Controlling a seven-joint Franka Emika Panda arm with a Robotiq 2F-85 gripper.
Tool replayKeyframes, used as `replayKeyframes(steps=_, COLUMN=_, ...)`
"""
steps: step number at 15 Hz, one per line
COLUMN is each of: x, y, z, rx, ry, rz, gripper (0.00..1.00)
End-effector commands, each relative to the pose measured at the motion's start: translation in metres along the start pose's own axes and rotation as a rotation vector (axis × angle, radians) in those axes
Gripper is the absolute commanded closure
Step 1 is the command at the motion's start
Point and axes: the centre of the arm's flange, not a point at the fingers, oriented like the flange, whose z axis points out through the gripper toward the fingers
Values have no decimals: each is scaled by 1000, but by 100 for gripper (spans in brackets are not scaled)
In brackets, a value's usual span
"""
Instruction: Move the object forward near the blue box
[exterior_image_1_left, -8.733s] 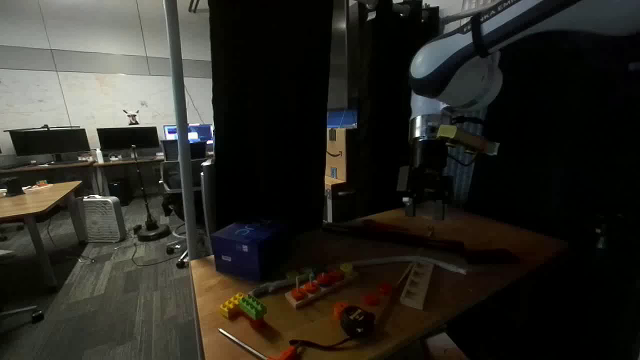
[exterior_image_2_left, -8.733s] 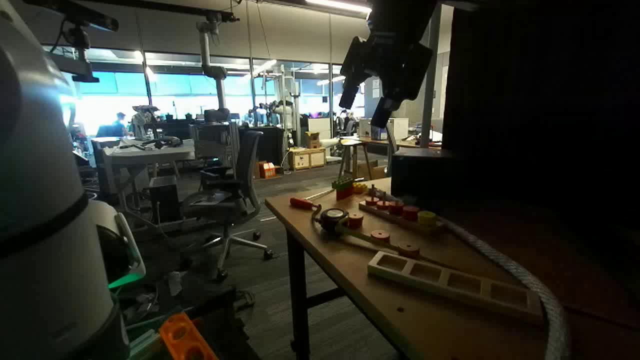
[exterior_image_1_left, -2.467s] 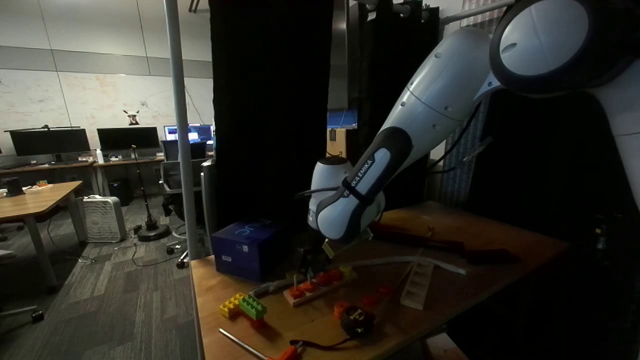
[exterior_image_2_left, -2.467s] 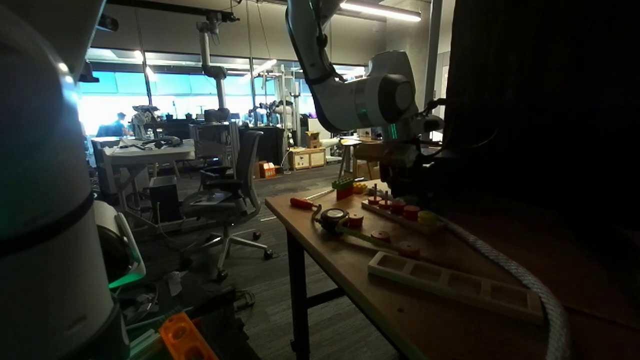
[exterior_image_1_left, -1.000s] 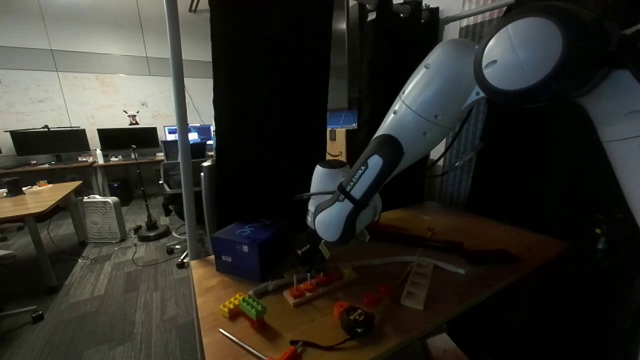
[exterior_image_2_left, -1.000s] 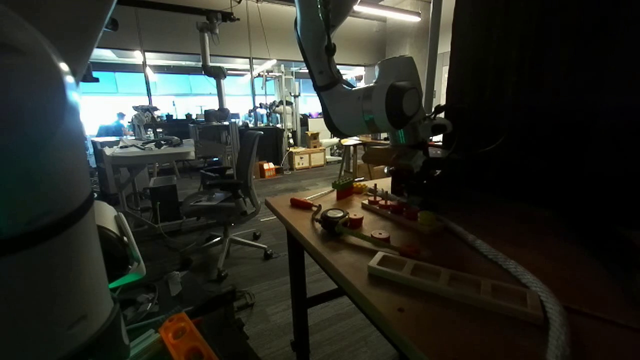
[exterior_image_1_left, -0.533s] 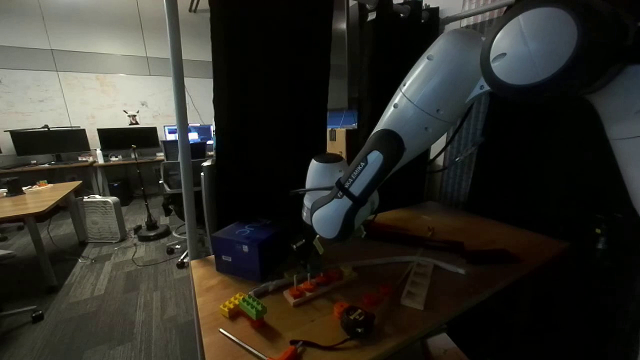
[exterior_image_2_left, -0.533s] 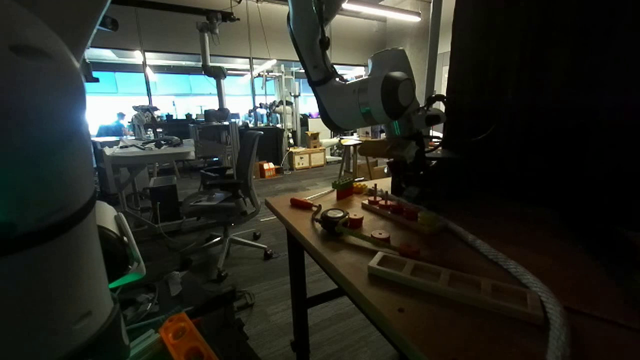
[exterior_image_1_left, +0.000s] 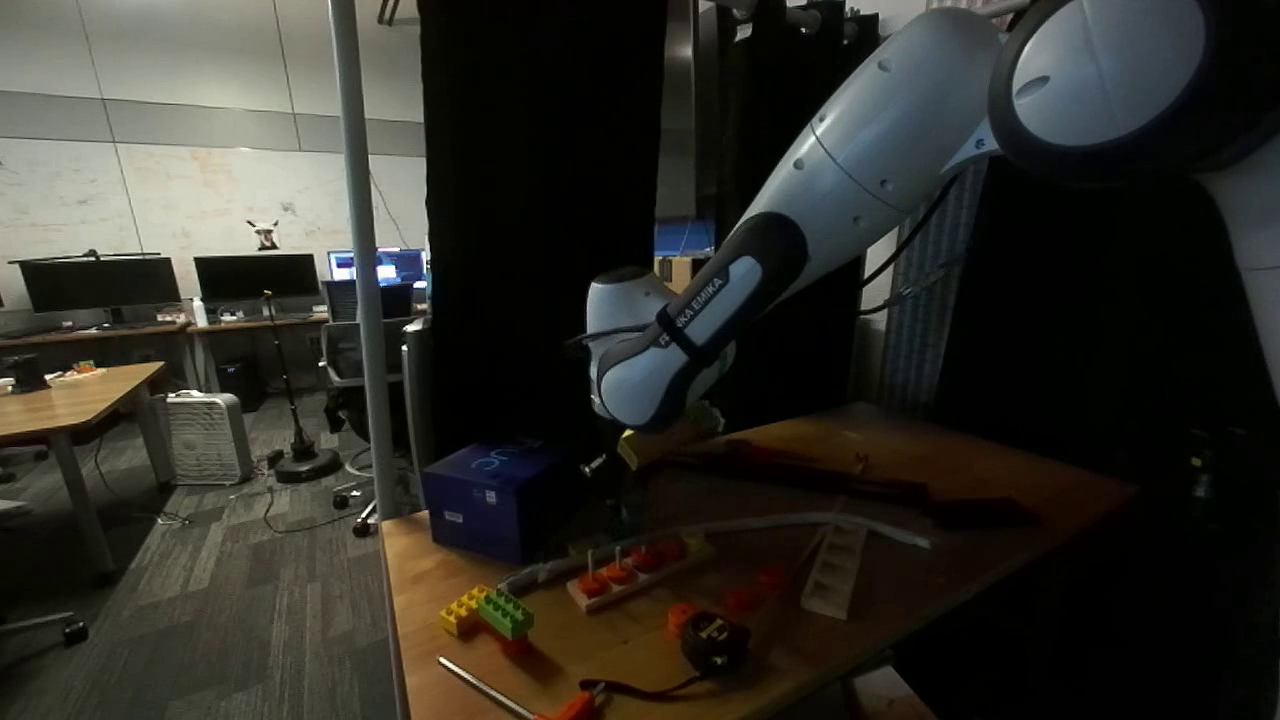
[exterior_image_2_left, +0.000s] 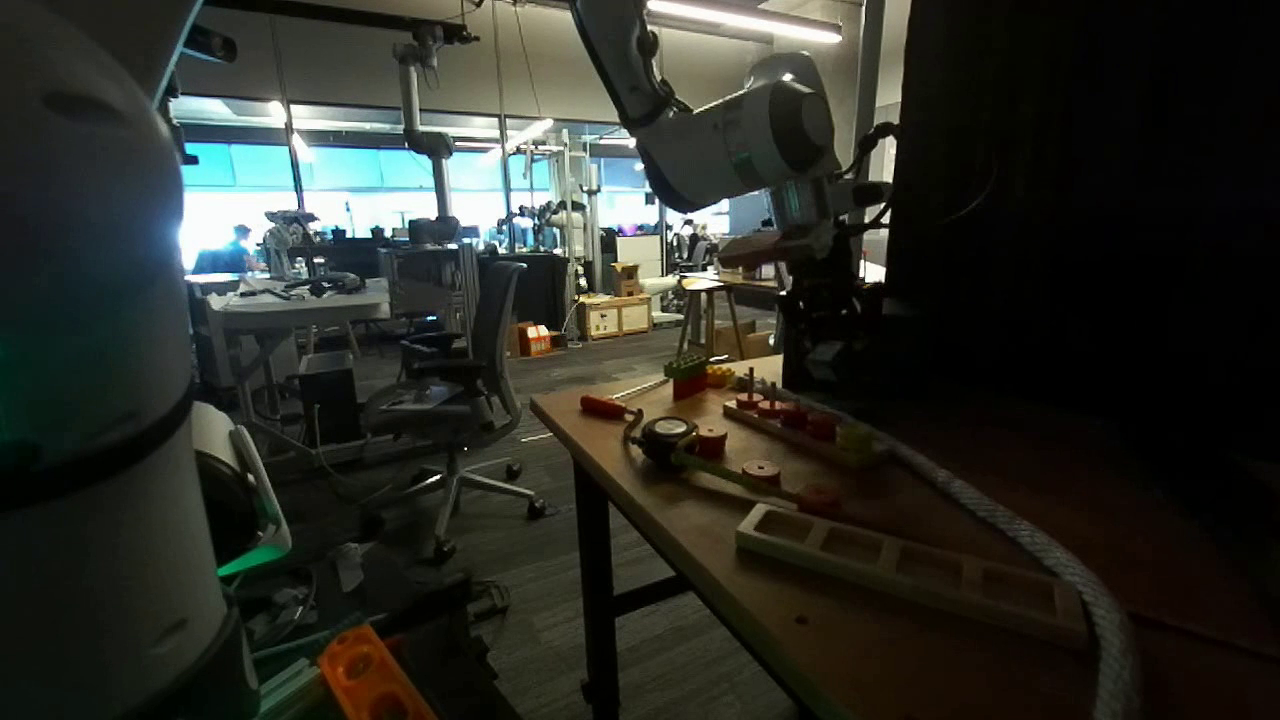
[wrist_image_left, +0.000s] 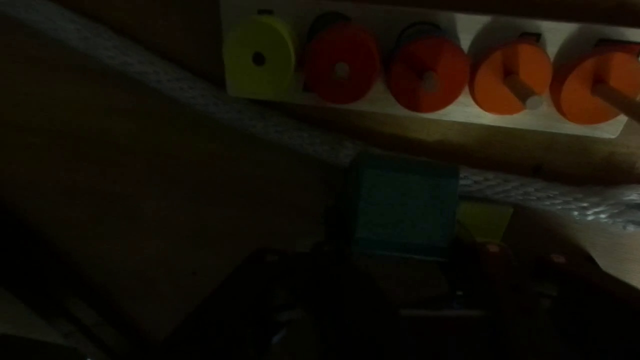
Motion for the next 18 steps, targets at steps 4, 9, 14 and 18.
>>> replayKeyframes(steps=4, x=51, y=20, z=-21, rx=10, ry=-53, rz=-27, gripper=75)
replayKeyframes(steps=9, x=61, y=53, z=1, rx=124, ry=-64, rz=-16, gripper=75)
replayKeyframes(steps=14, x=76, y=76, z=30, rx=182, ry=-133, rz=23, gripper=75)
replayKeyframes(steps=18, x=93, y=62, z=35, rx=173, ry=-220, rz=41, gripper=75)
